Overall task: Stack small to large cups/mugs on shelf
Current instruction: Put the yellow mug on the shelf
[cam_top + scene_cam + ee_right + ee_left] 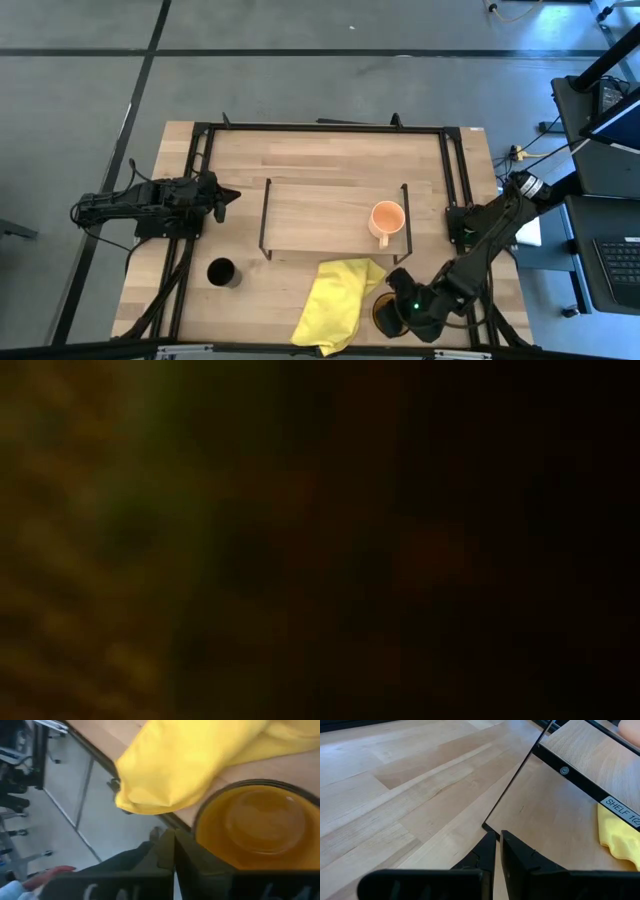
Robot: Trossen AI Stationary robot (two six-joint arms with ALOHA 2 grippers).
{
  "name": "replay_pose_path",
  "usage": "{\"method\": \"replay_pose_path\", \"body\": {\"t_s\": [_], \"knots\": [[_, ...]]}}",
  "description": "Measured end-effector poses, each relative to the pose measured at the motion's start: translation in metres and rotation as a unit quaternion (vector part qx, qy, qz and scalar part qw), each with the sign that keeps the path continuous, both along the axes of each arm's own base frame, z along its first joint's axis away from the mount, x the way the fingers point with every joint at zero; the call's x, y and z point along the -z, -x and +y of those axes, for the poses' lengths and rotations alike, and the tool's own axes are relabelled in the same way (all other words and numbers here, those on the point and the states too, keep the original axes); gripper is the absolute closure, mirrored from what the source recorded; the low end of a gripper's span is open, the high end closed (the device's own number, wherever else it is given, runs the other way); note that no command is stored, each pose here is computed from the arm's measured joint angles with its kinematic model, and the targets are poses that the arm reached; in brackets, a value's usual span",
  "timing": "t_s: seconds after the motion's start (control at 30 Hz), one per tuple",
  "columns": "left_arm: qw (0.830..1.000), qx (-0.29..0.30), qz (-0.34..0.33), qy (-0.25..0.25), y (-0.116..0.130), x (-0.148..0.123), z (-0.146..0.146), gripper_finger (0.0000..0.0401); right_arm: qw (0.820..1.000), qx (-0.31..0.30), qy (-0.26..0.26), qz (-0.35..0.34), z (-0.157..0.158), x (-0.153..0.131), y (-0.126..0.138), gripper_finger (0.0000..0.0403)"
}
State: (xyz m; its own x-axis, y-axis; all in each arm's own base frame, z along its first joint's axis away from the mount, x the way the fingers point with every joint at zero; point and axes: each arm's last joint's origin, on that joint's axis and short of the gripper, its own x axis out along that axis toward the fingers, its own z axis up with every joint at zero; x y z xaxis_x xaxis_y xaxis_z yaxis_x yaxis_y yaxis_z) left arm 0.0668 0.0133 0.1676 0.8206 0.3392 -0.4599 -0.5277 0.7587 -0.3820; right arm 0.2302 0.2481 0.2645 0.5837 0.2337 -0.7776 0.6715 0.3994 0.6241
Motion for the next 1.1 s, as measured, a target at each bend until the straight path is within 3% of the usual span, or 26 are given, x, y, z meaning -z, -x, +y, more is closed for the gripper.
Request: {"method": "replay_pose_path", "body": {"t_s": [0.23, 0.43, 0.57, 0.77, 1.1], "knots": [[1.000, 0.000, 0.000, 0.000, 0.000, 0.000, 0.000, 0.0381, 0.991, 0.008, 0.032, 0.128, -0.003, 0.012, 0.027, 0.0393], [1.000, 0.000, 0.000, 0.000, 0.000, 0.000, 0.000, 0.0381, 0.980, 0.061, 0.055, 0.180, -0.001, 0.016, 0.052, 0.0398], [1.000, 0.000, 0.000, 0.000, 0.000, 0.000, 0.000, 0.0381, 0.973, 0.059, 0.048, 0.220, 0.002, 0.017, 0.062, 0.0400], [1.000, 0.000, 0.000, 0.000, 0.000, 0.000, 0.000, 0.0381, 0.959, 0.031, 0.017, 0.281, 0.012, 0.024, 0.065, 0.0399], [1.000, 0.000, 0.000, 0.000, 0.000, 0.000, 0.000, 0.0381, 0.960, 0.033, 0.014, 0.278, 0.034, 0.057, 0.052, 0.0399]]}}
